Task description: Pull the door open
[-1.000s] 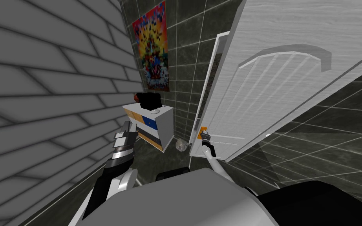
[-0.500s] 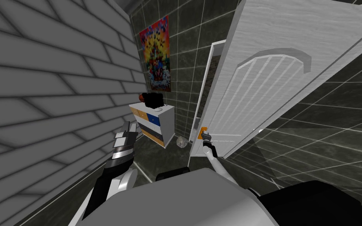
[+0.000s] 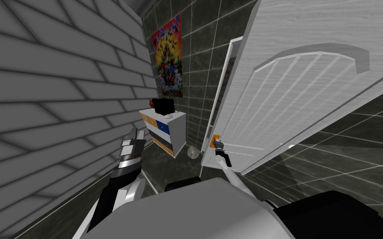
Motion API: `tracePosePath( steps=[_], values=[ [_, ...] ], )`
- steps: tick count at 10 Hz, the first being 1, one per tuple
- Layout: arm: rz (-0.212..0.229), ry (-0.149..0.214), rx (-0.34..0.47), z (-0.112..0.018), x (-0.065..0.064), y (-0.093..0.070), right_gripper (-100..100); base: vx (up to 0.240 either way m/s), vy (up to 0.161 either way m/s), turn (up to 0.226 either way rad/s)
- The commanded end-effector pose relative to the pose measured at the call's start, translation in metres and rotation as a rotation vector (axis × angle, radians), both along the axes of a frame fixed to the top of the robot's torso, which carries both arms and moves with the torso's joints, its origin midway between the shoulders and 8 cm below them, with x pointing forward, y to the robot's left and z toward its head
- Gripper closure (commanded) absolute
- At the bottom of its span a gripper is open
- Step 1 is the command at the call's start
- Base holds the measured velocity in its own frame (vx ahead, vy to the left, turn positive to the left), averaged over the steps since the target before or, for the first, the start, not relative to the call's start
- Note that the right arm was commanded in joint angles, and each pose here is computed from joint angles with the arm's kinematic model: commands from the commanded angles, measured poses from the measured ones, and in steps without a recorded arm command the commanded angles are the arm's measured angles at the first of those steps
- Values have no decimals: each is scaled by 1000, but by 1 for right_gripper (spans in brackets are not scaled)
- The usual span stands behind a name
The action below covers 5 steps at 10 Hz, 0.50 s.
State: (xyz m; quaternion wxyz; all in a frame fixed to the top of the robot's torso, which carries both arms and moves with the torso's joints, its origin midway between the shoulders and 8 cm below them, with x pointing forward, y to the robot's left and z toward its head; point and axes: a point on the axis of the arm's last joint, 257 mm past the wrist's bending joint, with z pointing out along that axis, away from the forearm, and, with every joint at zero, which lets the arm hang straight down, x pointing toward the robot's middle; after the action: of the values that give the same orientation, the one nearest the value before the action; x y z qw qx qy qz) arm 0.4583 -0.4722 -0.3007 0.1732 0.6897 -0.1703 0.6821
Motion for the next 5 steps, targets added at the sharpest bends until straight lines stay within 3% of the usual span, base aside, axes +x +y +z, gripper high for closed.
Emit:
tracePosePath(
  steps=[1,5],
  values=[
    [3,-11,-3,4,2,-3,100,159,-75,81],
    [22,-11,1,5,1,-2,100,160,-86,87]
  ],
)
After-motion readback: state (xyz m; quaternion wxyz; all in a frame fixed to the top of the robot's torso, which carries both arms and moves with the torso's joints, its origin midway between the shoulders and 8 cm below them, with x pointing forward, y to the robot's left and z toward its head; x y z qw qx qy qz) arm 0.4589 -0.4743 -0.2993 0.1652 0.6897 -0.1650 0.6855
